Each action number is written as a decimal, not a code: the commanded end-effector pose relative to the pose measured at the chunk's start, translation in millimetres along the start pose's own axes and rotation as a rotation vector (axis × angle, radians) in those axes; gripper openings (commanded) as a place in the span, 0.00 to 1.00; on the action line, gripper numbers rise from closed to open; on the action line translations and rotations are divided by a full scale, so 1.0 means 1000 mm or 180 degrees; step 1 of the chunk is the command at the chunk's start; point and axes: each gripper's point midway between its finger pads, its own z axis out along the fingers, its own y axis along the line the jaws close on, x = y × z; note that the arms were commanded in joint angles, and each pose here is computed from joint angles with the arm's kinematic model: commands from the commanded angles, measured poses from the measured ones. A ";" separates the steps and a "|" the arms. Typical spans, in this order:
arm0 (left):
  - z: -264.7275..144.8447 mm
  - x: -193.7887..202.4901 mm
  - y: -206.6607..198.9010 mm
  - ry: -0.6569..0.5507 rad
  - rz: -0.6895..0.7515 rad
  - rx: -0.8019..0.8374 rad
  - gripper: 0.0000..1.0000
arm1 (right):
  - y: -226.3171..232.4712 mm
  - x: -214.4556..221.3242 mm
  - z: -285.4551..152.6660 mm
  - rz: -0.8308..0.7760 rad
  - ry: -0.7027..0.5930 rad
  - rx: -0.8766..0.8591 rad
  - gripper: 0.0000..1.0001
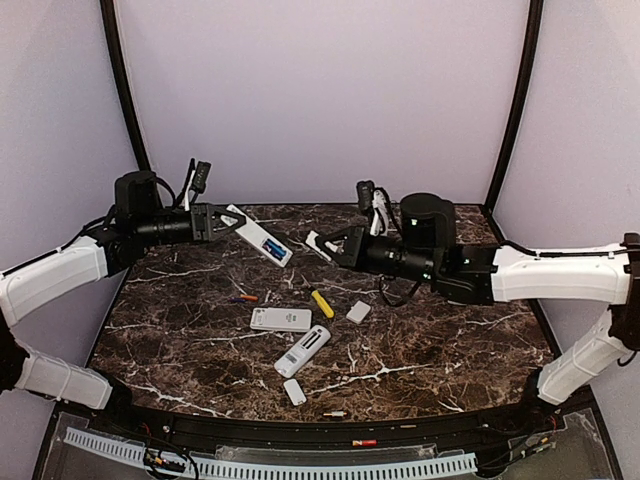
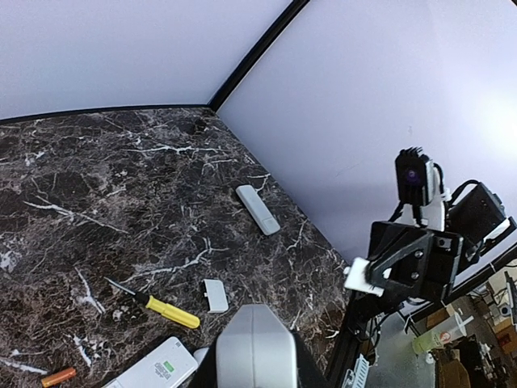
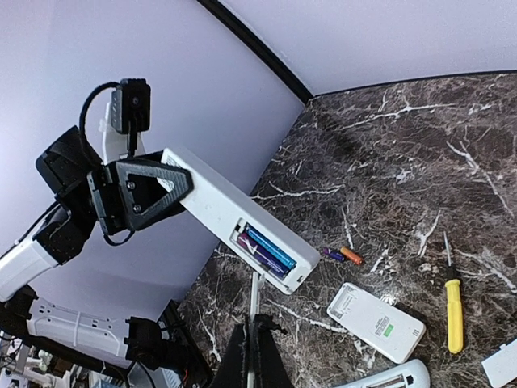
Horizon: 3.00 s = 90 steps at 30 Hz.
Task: Unload the batteries from the remote control
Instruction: Place the battery cover at the center of the board, then place the remote control without the battery cover at the center of the board.
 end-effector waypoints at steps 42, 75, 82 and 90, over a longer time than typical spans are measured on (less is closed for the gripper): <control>-0.040 0.190 0.056 0.1859 -0.1807 -0.0804 0.00 | -0.224 0.025 -0.077 -0.0073 0.0208 0.2436 0.65; -0.041 0.214 0.138 0.1780 -0.1806 -0.1924 0.46 | -0.157 -0.019 -0.104 -0.0270 -0.0272 0.1739 0.80; -0.057 0.207 0.143 0.1479 -0.1744 -0.2209 0.72 | -0.149 -0.019 -0.104 -0.0328 -0.0239 0.1637 0.81; -0.078 0.159 0.133 0.1105 -0.1428 -0.2438 0.92 | -0.119 -0.027 -0.107 -0.0625 -0.0227 0.1251 0.87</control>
